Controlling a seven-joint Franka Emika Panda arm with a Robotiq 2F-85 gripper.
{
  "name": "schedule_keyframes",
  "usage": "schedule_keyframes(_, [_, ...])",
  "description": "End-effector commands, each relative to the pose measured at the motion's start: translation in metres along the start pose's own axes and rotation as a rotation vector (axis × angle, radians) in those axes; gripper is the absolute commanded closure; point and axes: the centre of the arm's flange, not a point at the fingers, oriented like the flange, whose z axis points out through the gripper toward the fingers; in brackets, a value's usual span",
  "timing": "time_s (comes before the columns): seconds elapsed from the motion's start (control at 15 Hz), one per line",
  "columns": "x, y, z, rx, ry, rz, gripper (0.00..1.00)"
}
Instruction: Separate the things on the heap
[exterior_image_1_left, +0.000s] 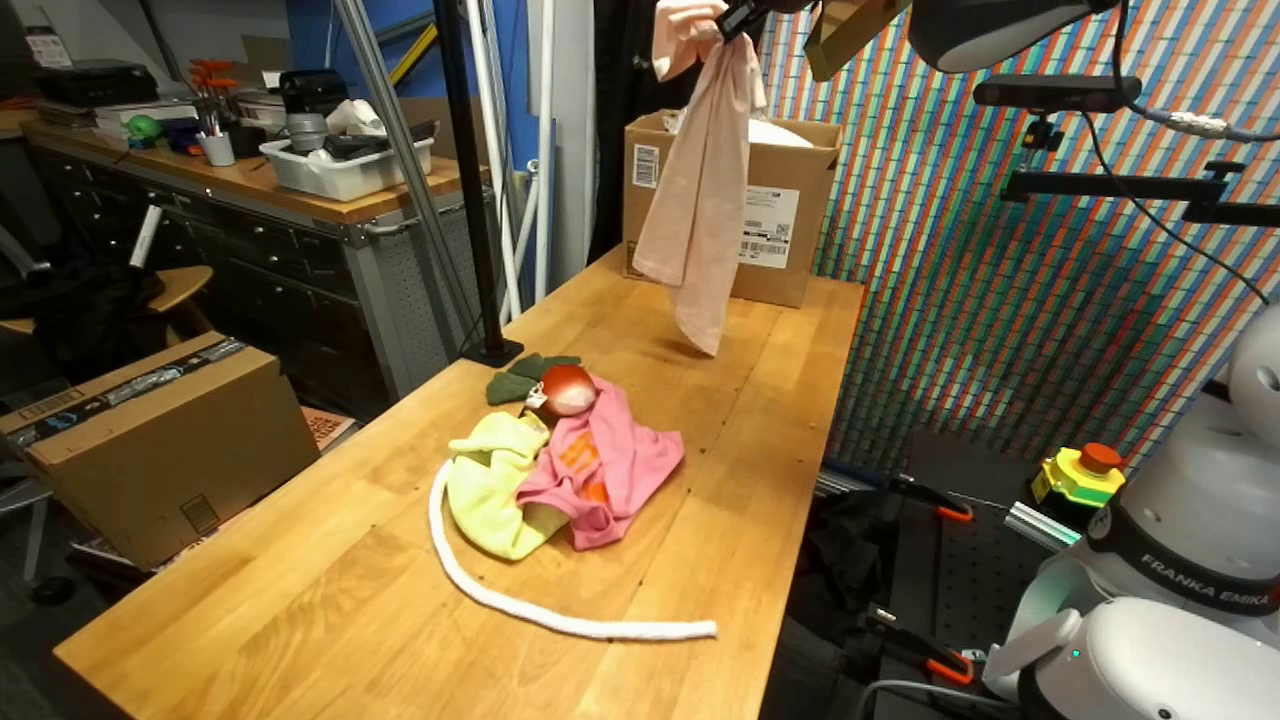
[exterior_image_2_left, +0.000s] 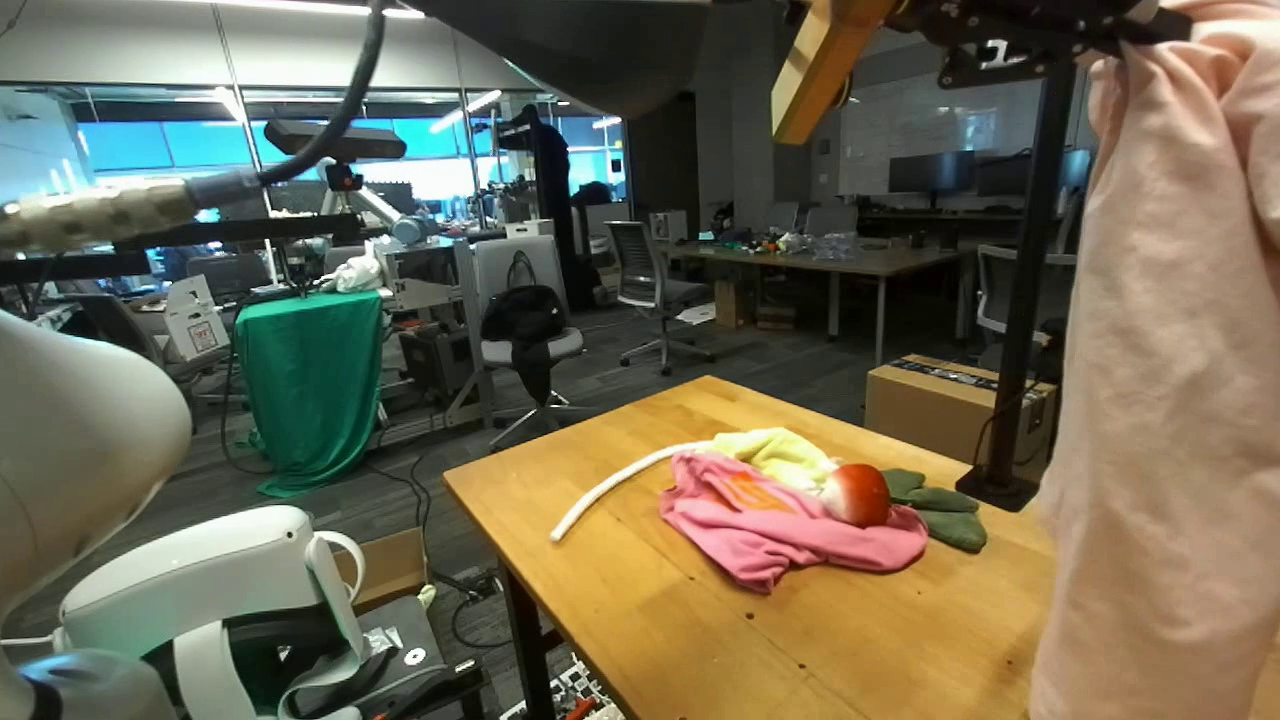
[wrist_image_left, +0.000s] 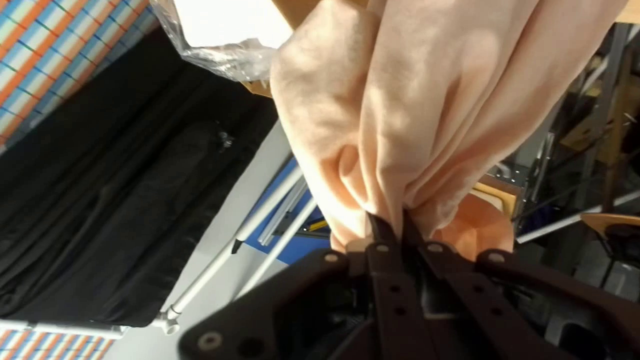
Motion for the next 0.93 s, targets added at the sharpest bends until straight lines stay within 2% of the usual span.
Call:
schedule_keyframes(0.0, [-0.02, 0.007, 0.01, -0.098, -0.05, 0.043, 0.95])
schedule_keyframes(0.47, [-0.052, 0.019, 0.044, -0.209, -0.191, 0.091, 0.95])
schedule_keyframes(0.73, [-0.065, 0.028, 0.062, -0.318, -0.247, 0.113, 0.96])
schedule_keyframes(0.87, [-0.071, 0.033, 0.071, -0.348, -0.279, 0.125, 0.96])
